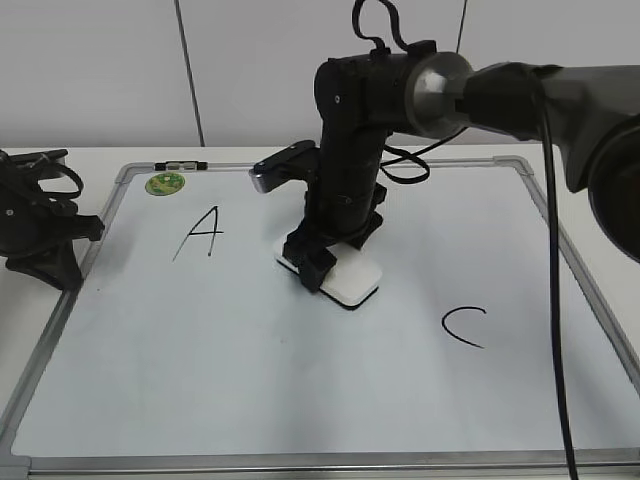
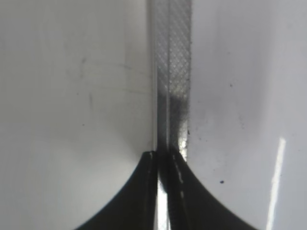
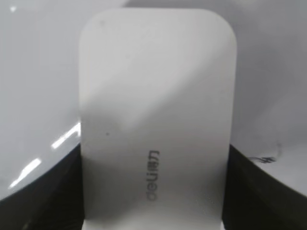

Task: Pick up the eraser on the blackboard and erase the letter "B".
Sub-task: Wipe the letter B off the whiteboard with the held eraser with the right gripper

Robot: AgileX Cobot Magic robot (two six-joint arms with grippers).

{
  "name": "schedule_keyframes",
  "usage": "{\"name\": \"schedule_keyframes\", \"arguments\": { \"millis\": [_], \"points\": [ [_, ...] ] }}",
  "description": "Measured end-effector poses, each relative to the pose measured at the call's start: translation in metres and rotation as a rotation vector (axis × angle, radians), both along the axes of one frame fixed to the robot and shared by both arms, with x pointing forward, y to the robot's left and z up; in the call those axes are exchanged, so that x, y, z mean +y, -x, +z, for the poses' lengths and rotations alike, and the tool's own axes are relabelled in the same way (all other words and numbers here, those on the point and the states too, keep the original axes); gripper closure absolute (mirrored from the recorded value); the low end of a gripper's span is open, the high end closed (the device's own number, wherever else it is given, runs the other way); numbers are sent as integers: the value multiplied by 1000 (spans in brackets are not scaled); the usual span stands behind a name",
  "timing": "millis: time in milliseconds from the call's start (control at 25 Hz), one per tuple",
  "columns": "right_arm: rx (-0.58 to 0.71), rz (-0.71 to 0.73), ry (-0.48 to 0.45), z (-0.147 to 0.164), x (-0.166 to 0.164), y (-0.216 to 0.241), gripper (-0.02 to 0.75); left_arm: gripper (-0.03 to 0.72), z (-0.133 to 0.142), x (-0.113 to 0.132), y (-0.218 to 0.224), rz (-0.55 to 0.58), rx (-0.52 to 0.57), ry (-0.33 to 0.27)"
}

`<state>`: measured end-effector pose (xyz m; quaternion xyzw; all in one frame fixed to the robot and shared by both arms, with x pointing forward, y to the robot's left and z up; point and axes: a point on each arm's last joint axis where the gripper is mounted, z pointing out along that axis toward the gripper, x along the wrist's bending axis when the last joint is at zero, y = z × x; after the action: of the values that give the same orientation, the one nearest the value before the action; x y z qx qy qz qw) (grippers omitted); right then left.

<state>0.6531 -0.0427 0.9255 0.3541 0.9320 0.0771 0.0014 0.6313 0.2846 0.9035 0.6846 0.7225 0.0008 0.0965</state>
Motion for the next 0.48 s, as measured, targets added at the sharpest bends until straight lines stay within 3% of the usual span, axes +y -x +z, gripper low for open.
{"name": "schedule_keyframes", "arguments": {
  "millis": [160,480],
  "points": [
    [-72,-10,84,0,-10,-8,192,680,0,0,0,0,0,0],
    [-98,-124,92,0,-54,-33,192,680,0,0,0,0,0,0]
  ]
}}
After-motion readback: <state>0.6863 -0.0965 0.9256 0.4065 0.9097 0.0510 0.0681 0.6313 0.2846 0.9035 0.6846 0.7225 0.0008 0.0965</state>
